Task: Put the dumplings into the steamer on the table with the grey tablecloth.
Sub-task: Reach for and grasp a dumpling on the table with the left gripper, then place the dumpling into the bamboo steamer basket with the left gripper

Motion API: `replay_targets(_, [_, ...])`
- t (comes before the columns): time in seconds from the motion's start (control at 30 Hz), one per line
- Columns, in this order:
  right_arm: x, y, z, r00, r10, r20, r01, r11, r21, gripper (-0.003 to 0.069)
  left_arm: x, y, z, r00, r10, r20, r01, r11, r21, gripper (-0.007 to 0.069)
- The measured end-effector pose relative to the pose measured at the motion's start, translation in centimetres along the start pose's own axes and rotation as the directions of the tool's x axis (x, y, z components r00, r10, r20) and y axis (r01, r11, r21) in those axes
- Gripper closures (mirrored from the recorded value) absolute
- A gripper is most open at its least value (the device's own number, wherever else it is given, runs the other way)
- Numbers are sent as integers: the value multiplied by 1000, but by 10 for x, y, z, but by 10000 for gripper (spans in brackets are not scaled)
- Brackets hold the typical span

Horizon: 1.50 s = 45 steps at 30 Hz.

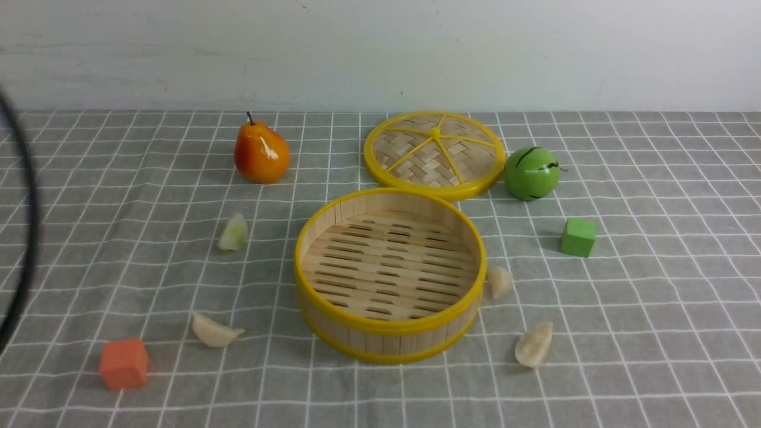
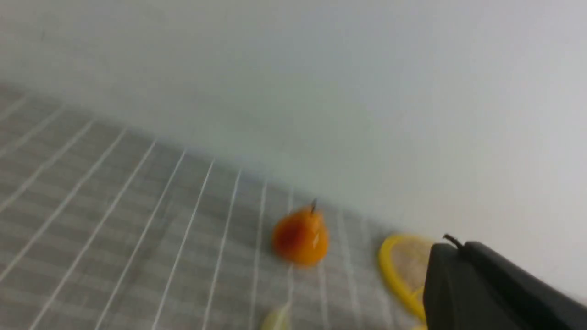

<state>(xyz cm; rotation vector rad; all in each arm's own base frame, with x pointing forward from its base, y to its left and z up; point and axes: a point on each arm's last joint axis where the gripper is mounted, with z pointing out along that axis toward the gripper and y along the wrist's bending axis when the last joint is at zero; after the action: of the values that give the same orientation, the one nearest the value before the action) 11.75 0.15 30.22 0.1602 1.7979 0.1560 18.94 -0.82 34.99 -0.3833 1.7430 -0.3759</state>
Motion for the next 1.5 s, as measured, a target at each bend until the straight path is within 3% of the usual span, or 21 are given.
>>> replay_targets(0.07, [8,0,18,976,14,-215,-11,1000,17,664,11,2,28,984,7,-177,-20,997,-72,639])
replay_targets(0.1, [10,0,17,973,14,-231,-11,1000,17,664,11,2,31,983,8,-184,-21,997,-73,639])
replay_targets(0.17, [21,1,35,886,4,-463,5,1000,19,663,24,-6,67,921,62,-384,-106,990,-95,639])
replay_targets(0.23, [28,1,47,830,-21,-557,27,1000,3,663,30,-11,90,878,76,-472,-136,986,-93,639])
replay_targets(0.4, [36,3,64,801,-38,-597,18,999,-39,659,42,-19,153,771,97,-629,-183,980,-74,590])
replay_targets(0.43, [36,4,67,807,-46,-589,15,998,-58,659,41,-24,176,747,126,-653,-209,977,-51,521])
replay_targets(0.53, [34,6,67,815,-65,-575,21,996,-84,658,45,-25,202,709,144,-691,-234,971,-38,426])
replay_targets(0.6, [34,7,69,819,-84,-568,31,994,-102,657,50,-25,232,681,156,-715,-258,966,-35,319])
replay_targets(0.7, [35,7,71,819,-80,-568,27,994,-102,652,65,-18,266,623,171,-763,-307,951,-38,266])
replay_targets(0.8, [35,7,72,818,-74,-570,20,995,-100,650,78,-12,283,581,176,-795,-334,942,-36,265])
replay_targets(0.97, [36,7,74,816,-70,-574,16,995,-99,646,118,9,330,498,171,-850,-390,920,-43,342])
replay_targets(1.07, [36,7,74,816,-68,-574,13,995,-99,643,119,10,335,494,166,-853,-403,914,-55,393])
replay_targets(1.3, [36,8,74,818,-49,-573,-8,995,-97,637,108,8,330,498,160,-852,-422,904,-77,392])
replay_targets(1.4, [36,8,74,818,-48,-573,-10,995,-97,634,80,-15,312,525,174,-833,-377,925,-45,392])
replay_targets(1.5, [36,8,74,818,-47,-573,-10,995,-97,629,47,-73,277,578,246,-778,-301,951,77,392])
